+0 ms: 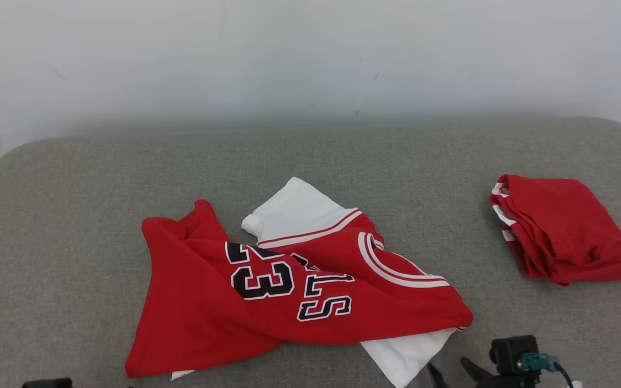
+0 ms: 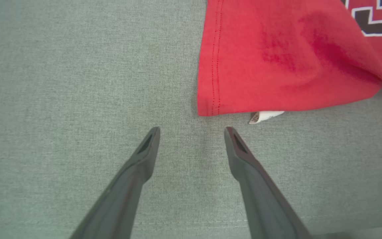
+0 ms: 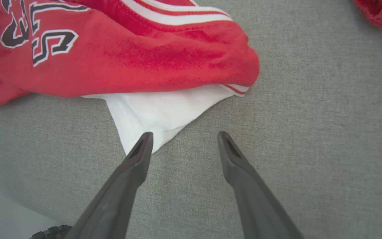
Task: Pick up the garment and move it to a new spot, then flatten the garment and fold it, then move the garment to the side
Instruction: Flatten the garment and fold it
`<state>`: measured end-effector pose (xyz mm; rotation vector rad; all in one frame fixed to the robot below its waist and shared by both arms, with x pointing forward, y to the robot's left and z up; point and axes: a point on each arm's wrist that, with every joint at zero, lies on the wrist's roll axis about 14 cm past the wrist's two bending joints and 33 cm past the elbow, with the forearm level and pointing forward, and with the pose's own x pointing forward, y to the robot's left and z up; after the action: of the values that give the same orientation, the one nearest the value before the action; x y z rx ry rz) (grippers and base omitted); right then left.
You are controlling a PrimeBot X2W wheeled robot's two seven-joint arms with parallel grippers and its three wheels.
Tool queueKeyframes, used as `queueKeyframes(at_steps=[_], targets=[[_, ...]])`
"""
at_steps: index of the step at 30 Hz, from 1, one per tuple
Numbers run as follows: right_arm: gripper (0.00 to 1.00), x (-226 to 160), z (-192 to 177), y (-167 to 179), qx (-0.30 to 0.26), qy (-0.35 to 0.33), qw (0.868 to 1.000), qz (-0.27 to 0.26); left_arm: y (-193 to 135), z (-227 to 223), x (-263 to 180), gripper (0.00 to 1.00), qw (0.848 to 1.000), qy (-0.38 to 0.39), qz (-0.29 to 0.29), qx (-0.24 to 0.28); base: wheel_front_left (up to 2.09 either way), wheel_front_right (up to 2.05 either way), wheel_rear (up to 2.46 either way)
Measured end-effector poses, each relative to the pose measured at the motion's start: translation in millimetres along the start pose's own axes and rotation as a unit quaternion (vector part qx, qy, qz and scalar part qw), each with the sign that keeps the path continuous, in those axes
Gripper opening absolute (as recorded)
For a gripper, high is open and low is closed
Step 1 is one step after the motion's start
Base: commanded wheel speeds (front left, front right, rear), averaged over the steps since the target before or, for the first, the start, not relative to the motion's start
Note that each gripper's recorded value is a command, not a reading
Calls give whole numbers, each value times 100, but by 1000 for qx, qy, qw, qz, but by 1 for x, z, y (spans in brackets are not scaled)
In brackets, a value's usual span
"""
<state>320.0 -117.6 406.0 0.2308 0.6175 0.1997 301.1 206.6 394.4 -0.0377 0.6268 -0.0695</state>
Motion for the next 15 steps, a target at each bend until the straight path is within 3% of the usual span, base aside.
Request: queueKeyframes(at_steps=[15], targets=[[100,15,-14,17,16,55,998,14,-10,7,25,100,997,35,-41,52,0,0,0]])
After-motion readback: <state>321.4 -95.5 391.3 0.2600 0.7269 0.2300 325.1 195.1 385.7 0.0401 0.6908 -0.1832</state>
